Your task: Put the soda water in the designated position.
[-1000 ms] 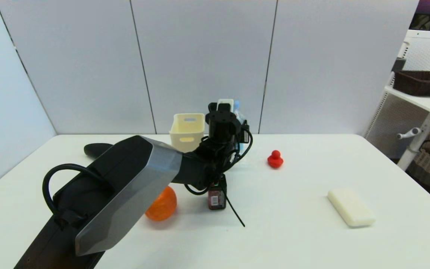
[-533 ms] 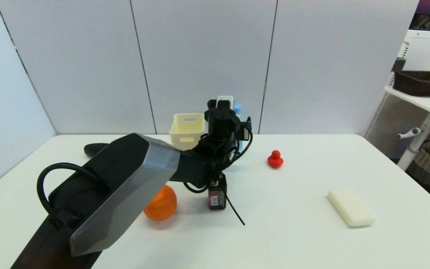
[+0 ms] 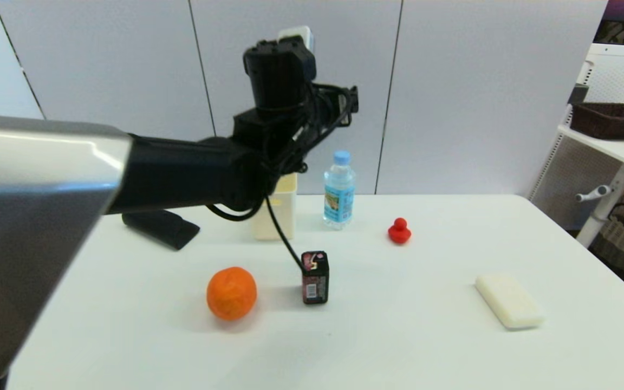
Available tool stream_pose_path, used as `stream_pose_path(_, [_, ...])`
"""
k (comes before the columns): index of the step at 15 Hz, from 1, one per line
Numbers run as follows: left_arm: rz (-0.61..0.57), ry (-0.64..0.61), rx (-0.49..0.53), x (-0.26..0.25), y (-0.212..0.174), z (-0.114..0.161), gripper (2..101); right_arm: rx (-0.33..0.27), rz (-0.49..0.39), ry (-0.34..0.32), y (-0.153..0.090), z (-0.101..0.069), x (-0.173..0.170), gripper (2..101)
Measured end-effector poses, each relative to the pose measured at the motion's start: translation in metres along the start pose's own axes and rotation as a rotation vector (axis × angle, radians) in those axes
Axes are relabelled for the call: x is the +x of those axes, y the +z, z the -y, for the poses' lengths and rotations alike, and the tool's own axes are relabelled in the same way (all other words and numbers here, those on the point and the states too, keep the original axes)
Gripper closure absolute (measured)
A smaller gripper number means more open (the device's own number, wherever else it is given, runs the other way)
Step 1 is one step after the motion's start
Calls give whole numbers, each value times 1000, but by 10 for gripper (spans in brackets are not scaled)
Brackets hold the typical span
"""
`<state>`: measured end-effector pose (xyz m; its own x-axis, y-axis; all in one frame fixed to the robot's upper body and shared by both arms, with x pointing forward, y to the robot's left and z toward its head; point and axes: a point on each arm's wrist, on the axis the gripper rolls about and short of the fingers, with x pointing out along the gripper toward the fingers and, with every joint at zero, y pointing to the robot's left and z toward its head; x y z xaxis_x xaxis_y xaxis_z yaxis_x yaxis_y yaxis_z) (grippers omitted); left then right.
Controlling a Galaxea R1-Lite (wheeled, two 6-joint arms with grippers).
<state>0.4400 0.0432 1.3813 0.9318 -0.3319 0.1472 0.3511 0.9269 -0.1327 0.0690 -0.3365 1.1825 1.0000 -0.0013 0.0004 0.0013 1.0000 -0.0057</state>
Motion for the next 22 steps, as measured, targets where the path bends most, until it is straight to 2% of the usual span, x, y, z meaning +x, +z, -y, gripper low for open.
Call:
stream_pose_path(3, [30,34,7,-39,78,-24,90,0,0,0,0,0,0,43])
stream_pose_path(6, [66,152,83,-88,144,-80,78,0,0,0,0,0,0,43])
stream_pose_path(9, [35,249,140,-148,161,-125,71,0,0,0,0,0,0,43])
stream_pose_path(12, [-73,312,155,-215,132,-153,66,0,0,-1,0,0,0,43])
stream_pose_path(16, [-181,369,141,-313,68,-165,62,0,0,0,0,0,0,43])
stream_pose_path(19, [-205,413,124,-378,15,-170,61,0,0,0,0,0,0,43])
stream_pose_path(22, [-208,393,103,-419,-35,-171,60,0,0,0,0,0,0,43])
